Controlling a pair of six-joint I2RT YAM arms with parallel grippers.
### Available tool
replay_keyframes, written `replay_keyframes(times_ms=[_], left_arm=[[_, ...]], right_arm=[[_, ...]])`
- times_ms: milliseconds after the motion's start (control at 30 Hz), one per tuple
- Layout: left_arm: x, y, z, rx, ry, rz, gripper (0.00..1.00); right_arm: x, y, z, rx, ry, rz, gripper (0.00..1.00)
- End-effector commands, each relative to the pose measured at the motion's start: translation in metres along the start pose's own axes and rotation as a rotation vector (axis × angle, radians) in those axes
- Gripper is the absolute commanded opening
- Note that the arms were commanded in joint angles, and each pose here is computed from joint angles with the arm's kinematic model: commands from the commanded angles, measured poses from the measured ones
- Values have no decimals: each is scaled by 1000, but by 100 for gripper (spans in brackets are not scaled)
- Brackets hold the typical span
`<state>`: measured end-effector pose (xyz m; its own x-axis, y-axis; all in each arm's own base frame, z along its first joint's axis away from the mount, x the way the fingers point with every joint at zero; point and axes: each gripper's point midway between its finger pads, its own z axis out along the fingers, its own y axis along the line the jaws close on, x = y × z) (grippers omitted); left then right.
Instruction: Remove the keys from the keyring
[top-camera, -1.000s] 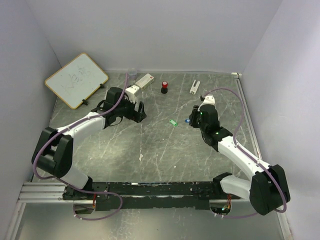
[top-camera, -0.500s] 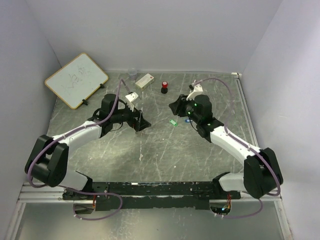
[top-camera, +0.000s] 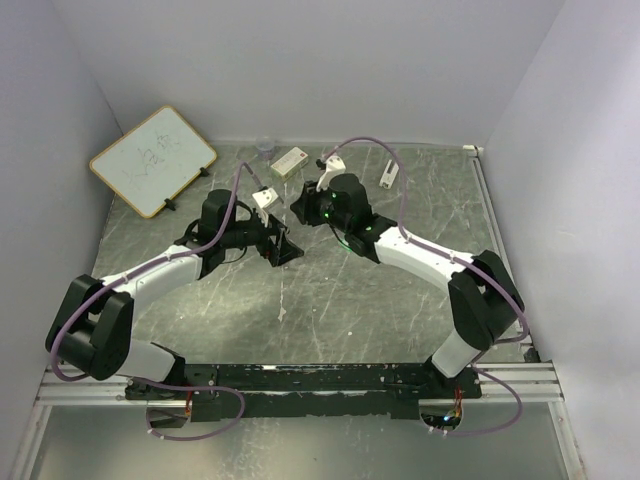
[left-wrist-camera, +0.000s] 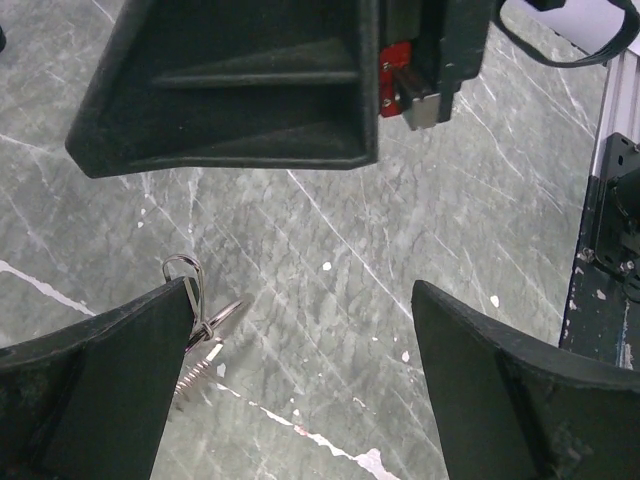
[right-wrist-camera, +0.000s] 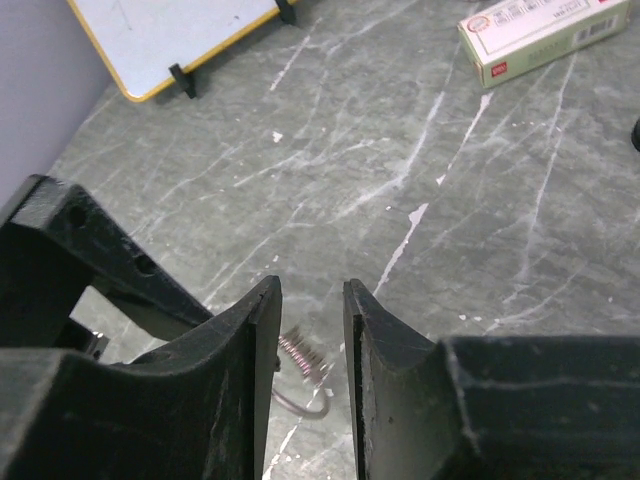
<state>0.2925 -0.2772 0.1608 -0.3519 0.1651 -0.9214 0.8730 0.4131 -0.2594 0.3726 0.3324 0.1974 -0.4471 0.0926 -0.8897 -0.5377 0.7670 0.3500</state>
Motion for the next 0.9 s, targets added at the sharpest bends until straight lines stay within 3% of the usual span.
replay_keyframes(times_ms=[0,433,867], left_arm=[[-14,2,0,-23,-42,71,98],[-10,19,2,-111,-40,64,98],[5,23,7,-139,-5,46,98]], right_arm=[[0,0,6,15,20,-11,31],[38,13,12,2,106,-25,28],[27,29,14,-6,83,-49,28]])
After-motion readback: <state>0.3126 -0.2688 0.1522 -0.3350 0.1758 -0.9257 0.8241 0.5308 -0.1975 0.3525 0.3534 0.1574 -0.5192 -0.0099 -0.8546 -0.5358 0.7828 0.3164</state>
